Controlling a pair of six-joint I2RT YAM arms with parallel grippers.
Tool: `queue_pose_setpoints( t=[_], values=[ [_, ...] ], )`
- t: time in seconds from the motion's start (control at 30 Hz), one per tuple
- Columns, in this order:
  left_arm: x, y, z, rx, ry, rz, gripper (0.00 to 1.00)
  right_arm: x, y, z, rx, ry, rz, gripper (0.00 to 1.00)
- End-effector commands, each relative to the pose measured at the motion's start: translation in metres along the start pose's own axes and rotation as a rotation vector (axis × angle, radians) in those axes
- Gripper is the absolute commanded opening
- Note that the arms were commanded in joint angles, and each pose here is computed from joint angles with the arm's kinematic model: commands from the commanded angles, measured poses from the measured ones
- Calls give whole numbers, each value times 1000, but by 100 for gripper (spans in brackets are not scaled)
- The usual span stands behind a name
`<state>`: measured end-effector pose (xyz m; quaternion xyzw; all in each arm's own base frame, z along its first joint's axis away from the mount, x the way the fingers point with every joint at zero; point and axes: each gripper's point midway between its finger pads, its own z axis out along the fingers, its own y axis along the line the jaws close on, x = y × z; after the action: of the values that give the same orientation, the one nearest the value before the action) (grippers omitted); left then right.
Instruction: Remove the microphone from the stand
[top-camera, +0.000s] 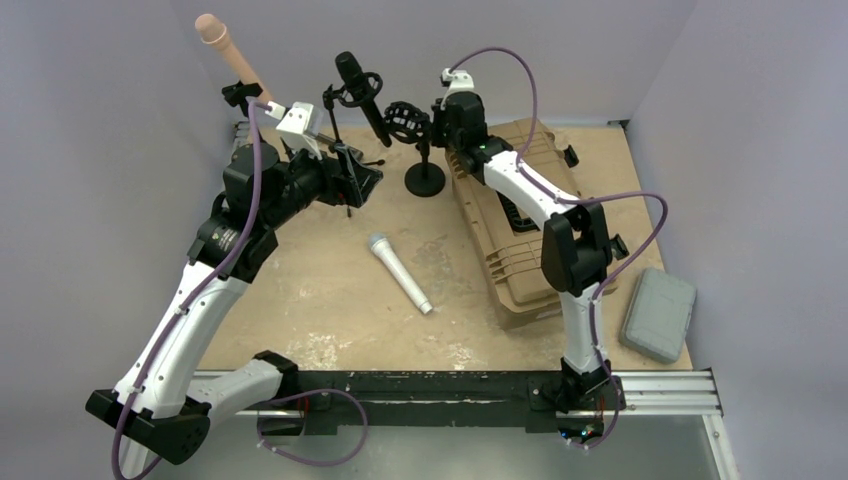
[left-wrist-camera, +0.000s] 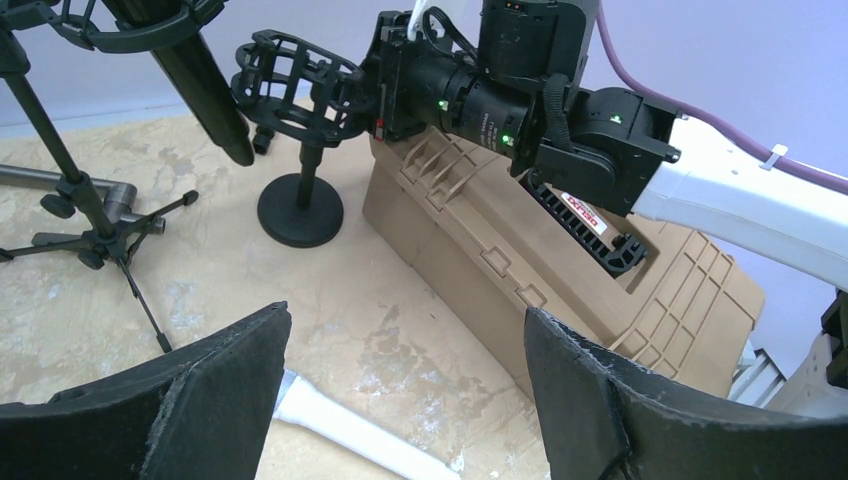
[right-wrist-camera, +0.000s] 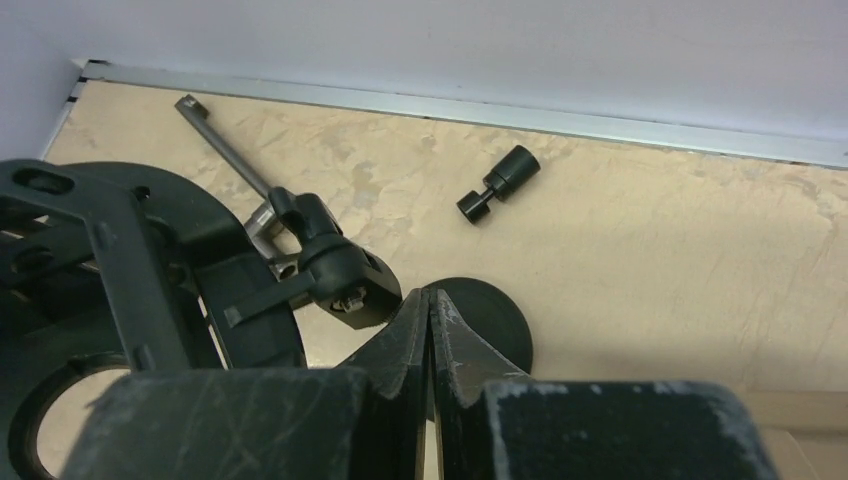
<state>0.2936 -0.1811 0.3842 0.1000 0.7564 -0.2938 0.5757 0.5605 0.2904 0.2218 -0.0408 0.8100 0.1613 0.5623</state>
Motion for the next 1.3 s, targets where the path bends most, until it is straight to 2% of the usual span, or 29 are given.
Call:
queue_pose_setpoints(
  t=[0.0, 0.13, 0.27, 0.4, 0.7, 1.07, 1.17, 1.27],
  values=[
    [-6, -6, 2, 25, -27, 2, 84, 28, -4, -2, 31, 80, -35, 0],
    [-7, -6, 1, 25, -29, 4, 84, 0, -2, -5, 30, 21, -30, 0],
    [-7, -6, 1, 24, -28, 5, 84, -39, 6, -9, -62, -14, 14, 1],
    [-7, -5, 0, 20, -30, 7, 84, -67, -5, -11, -144, -38, 90, 24],
    [-5, -6, 2, 27, -23, 2, 84, -79, 14, -13, -364, -31, 69, 61],
    [-5, -5, 4, 27, -19, 3, 84, -61, 24, 2, -471, 9, 41, 62],
    [-4, -5, 5, 27, -16, 1, 84, -54, 21, 3, -462, 19, 22, 55],
    [-4, -6, 4, 30, -16, 0, 84, -46, 17, 6, -450, 35, 4, 45]
  ],
)
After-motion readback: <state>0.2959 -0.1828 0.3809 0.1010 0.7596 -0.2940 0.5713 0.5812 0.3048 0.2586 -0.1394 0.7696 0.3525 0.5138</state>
